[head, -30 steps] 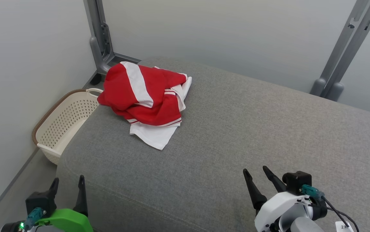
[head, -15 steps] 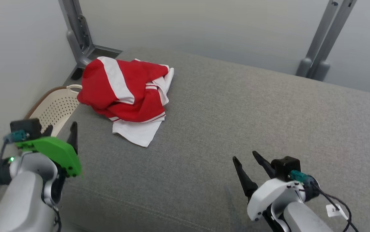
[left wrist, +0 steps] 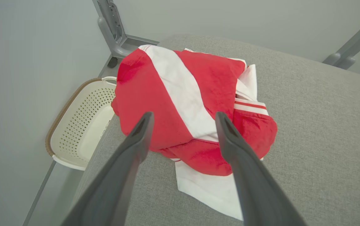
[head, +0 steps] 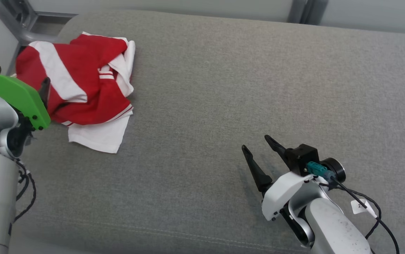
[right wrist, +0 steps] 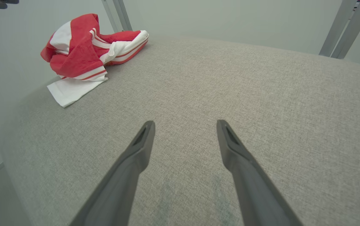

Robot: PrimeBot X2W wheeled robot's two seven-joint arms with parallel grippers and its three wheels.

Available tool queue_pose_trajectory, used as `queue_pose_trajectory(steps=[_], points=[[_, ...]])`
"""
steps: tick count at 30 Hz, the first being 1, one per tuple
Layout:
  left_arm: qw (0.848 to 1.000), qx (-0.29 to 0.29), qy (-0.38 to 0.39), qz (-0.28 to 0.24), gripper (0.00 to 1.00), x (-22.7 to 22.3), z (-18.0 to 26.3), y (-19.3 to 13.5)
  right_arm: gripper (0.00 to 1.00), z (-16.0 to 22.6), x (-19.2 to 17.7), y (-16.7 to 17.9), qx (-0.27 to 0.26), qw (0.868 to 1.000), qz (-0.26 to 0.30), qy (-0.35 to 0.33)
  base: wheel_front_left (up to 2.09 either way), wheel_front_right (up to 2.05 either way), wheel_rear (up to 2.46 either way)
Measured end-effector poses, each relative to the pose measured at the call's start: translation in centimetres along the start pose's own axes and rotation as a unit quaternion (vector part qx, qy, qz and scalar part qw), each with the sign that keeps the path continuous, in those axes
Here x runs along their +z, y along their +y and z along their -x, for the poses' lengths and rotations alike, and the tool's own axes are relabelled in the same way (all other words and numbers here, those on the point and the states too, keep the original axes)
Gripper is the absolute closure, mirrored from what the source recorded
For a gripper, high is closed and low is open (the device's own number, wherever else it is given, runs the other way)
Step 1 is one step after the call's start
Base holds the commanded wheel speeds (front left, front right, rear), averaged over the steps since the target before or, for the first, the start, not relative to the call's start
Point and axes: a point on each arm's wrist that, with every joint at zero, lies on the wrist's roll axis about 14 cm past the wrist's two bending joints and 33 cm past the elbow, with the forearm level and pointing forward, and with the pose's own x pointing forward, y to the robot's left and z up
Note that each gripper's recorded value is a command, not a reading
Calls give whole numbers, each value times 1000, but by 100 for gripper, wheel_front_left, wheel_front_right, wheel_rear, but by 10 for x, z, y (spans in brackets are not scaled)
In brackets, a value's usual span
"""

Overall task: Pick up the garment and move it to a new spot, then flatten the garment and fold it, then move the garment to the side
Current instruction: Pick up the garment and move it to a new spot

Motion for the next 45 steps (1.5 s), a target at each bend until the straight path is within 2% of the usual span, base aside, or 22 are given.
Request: queue_pose_trajectory(steps=[3,6,17,18,19,20,31,35,40,45], points=[[1000,3,16,-10,0,-1,-20,-3,0,2,-7,-8,-8,1000,-3,9,0,0,0],[998,13,53,-15,0,-17,-38,-1,0,6,-13,-20,-24,1000,-1,19,0,0,0],[989,71,114,-53,0,-57,-89,8,0,23,-49,-56,-76,995,-19,62,0,0,0],[989,72,115,-54,22,-59,-91,8,0,24,-51,-57,-78,995,-20,64,0,0,0],[990,72,109,-56,67,-58,-93,7,0,24,-52,-57,-78,995,-22,66,0,0,0],[990,71,106,-57,100,-57,-95,6,0,24,-53,-58,-79,994,-23,67,0,0,0],[996,56,2,-66,100,-2,-84,-6,0,24,-43,-46,-66,996,-29,52,0,0,0],[992,32,-70,-97,100,45,-71,-25,0,29,-33,-45,-70,996,-30,38,0,0,0],[981,-7,-157,-114,100,103,-45,-60,0,40,-21,-43,-78,996,-33,18,0,0,0],[964,-74,-213,-139,100,141,-20,-122,0,56,-14,-47,-97,994,-41,1,0,0,0]])
